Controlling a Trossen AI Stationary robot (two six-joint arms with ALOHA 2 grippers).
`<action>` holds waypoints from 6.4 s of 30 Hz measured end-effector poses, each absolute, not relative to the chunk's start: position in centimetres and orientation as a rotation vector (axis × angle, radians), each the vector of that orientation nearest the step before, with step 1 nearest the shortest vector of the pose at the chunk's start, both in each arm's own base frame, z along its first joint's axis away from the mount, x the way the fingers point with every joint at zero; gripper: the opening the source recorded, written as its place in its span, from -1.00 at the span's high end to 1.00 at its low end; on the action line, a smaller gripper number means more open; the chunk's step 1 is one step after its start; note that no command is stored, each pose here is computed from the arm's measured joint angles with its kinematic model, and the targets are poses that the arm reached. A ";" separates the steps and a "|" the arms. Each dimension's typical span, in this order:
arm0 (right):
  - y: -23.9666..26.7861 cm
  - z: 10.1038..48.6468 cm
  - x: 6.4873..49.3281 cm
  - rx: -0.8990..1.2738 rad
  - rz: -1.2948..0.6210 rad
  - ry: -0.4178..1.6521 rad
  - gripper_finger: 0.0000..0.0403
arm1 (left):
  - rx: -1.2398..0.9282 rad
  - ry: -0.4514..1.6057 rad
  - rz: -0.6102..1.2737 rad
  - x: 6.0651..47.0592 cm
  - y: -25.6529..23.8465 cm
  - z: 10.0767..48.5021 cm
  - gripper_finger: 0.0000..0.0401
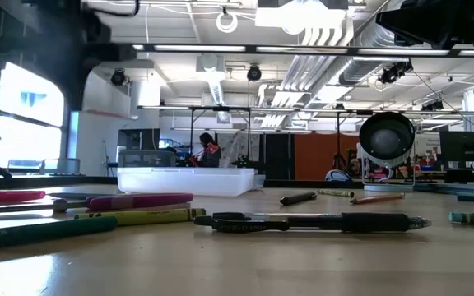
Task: Pick & place school supplies into a supply box
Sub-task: Put the orange pencil into the black supply box, then put the green crayon into the black supply box, then put the black pen into the black supply box
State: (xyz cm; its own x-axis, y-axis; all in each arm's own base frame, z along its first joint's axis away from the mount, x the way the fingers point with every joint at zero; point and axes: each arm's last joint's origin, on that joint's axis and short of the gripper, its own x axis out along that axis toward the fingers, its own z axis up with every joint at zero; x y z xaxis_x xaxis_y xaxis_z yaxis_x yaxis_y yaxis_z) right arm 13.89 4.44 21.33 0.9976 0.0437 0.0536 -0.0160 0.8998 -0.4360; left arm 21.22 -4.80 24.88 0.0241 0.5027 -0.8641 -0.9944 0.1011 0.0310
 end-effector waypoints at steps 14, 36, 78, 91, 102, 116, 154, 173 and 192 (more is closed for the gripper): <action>4.5 21.3 13.9 -0.450 0.035 -0.064 1.00 | -0.535 1.108 0.900 25.2 -2.2 26.1 0.95; 4.5 21.5 13.9 -0.399 0.032 -0.078 1.00 | -0.034 1.584 0.387 29.6 7.1 18.2 0.85; 2.5 18.2 19.2 -0.073 -0.594 0.335 1.00 | -0.109 1.135 0.648 34.3 8.3 28.5 0.38; 0.4 14.3 21.4 0.050 -0.641 0.452 0.96 | -0.064 1.224 0.790 32.1 7.7 34.3 0.31; -2.6 12.1 21.8 0.152 -0.761 0.523 0.49 | -0.058 1.265 0.813 31.6 7.6 34.3 0.43; -3.4 8.2 22.7 0.174 -0.864 0.552 0.36 | -0.057 1.266 0.813 31.6 7.6 34.3 0.60; -3.9 20.0 29.6 0.129 -0.315 0.164 0.93 | -0.082 1.283 0.806 31.5 7.6 34.2 0.83; -7.0 13.9 43.6 -0.024 -0.291 0.481 0.93 | -0.120 1.207 0.963 28.1 6.9 37.0 0.78; -6.0 19.2 40.8 -0.157 -0.111 0.647 0.47 | -0.117 1.212 0.961 28.2 7.0 36.9 0.78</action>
State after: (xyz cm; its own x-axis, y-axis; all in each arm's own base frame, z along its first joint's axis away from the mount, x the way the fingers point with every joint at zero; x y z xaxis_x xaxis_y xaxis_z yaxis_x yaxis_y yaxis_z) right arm 40.78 -6.02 19.19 0.7924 -0.1519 -0.5908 0.0540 0.9822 -0.1801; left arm 28.17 6.96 36.86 0.0255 0.5614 -0.8272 -0.6772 0.6183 0.3987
